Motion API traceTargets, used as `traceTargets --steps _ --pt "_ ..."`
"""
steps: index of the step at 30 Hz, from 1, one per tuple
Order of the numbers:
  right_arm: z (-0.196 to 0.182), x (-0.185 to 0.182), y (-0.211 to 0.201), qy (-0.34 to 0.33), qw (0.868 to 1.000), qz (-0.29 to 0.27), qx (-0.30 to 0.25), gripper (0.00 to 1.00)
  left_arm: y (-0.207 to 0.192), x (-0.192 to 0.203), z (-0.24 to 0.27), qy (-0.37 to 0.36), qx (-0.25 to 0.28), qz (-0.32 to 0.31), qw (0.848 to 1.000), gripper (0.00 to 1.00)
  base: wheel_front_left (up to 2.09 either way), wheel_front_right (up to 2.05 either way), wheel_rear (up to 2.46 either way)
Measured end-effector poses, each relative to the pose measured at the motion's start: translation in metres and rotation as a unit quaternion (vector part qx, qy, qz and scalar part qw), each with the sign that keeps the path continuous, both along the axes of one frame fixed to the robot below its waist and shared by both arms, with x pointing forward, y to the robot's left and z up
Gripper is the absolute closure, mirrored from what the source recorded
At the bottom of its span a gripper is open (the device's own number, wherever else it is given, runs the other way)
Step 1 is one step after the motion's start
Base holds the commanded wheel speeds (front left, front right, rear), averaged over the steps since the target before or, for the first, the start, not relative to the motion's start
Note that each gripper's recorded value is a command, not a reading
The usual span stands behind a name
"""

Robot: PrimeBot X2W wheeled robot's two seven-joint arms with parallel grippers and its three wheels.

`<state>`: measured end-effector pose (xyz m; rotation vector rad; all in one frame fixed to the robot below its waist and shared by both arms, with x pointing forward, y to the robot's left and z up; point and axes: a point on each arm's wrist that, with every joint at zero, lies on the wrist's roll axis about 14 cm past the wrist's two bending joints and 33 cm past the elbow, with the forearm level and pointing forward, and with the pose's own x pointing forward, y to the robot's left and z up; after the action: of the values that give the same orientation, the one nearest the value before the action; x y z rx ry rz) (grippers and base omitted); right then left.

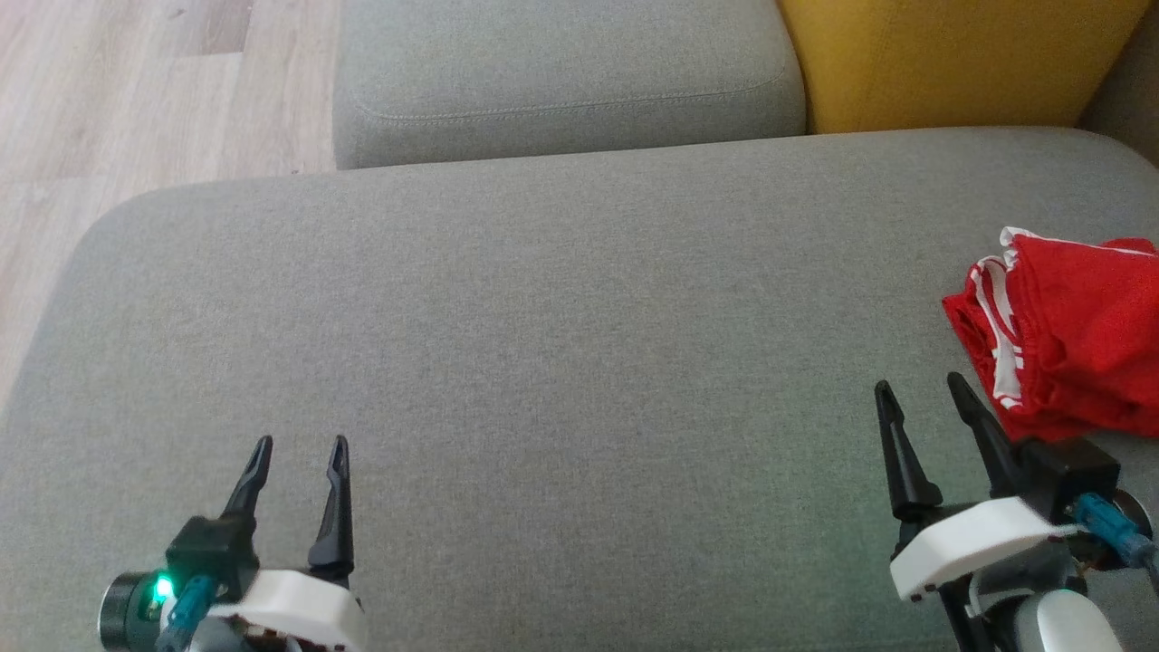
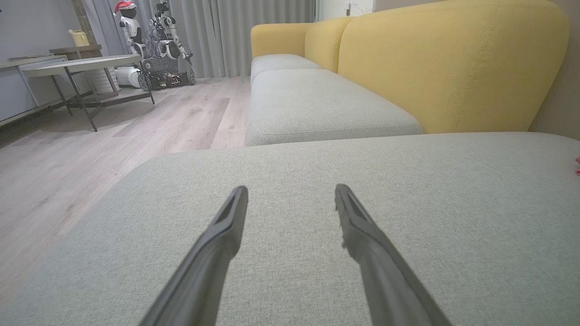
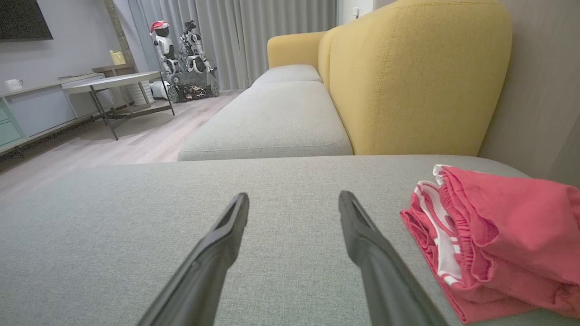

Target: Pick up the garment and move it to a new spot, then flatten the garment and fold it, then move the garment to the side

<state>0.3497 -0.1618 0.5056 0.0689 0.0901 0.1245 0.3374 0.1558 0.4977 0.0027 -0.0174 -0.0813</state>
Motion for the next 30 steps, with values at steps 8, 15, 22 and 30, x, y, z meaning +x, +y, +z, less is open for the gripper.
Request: traceTargets --steps 8,15,22,30 --pt "-0.0025 0.0007 0.0012 0.005 1.000 0.002 -0.004 0.00 0.0008 -0.0001 -0.0035 0.005 0.002 0.000 1.000 0.00 0.00 0.00 0.00" --pt "-0.0035 0.0015 0.0024 0.007 1.000 0.003 -0.002 0.00 0.0019 -0.0001 -0.0054 0.008 0.004 0.001 1.000 0.00 0.00 0.00 0.00" --pt "-0.0046 0.0016 0.0025 0.010 1.000 0.003 -0.002 0.00 0.0024 0.0005 -0.0070 0.011 0.004 0.003 1.000 0.00 0.00 0.00 0.00" --pt "-0.0059 0.0023 0.0024 0.013 1.000 0.003 -0.002 0.00 0.0011 0.0017 -0.0092 0.015 0.002 0.002 1.000 0.00 0.00 0.00 0.00"
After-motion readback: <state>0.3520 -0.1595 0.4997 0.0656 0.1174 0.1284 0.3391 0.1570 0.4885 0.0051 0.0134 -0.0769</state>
